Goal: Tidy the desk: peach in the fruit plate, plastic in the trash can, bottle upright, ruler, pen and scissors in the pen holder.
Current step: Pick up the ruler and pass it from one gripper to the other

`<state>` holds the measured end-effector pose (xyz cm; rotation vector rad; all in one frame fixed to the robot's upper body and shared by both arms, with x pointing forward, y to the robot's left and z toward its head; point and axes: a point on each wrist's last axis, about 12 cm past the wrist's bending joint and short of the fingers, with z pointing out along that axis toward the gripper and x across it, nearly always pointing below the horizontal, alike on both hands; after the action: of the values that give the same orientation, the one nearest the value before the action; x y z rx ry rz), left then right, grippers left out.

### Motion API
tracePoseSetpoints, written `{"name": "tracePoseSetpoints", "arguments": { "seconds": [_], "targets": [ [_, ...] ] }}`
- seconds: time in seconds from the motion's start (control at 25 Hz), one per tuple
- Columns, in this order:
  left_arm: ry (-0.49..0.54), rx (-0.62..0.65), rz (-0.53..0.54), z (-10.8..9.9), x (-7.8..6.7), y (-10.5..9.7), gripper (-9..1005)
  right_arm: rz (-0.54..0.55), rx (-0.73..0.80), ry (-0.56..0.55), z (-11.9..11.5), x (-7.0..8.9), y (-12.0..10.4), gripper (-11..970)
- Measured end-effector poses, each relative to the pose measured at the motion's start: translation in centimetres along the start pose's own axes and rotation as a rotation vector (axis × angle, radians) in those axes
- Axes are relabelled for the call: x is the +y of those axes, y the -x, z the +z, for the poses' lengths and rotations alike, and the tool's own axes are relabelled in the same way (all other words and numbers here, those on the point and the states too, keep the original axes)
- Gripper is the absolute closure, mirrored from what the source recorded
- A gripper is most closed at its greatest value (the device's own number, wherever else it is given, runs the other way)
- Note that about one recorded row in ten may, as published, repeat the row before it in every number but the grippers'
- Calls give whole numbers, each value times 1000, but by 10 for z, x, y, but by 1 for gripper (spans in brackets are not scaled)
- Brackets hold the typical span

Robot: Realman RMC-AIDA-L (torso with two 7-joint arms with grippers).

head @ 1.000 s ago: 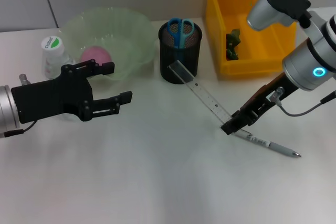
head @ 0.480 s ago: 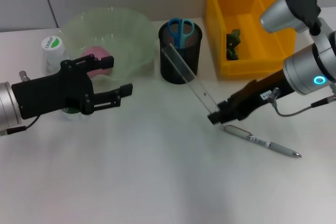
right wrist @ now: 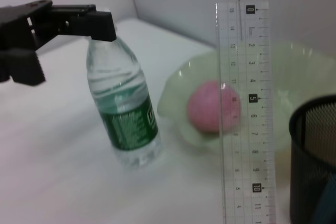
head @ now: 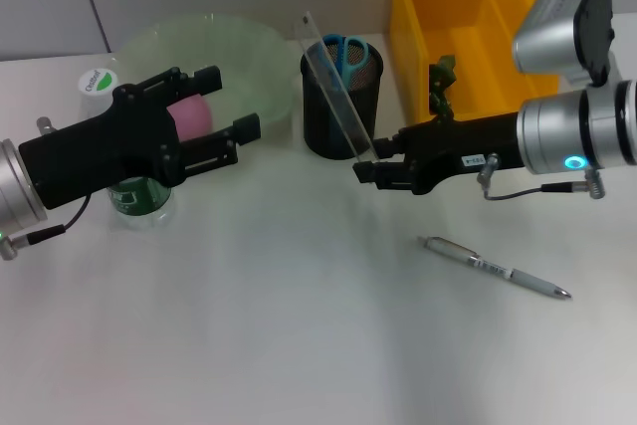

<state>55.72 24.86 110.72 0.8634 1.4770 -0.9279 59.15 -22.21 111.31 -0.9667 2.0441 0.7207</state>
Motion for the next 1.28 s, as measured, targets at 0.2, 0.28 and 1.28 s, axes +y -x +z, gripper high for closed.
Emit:
{"name": "tracePoseSetpoints", "arguments": {
  "seconds": [0.2,0.28,1.28],
  "targets": [
    [7,-79,-23,4,-4,-1,244,-82,-113,-30,11,5,-10,582],
    [14,-107,-42,8,-5,-3,244,-119,-170,-46,15,8,-15,581],
    [163,-284,-15,49,-31,-23,245,-175,-546,-215,35,31,-49,583]
  ]
}}
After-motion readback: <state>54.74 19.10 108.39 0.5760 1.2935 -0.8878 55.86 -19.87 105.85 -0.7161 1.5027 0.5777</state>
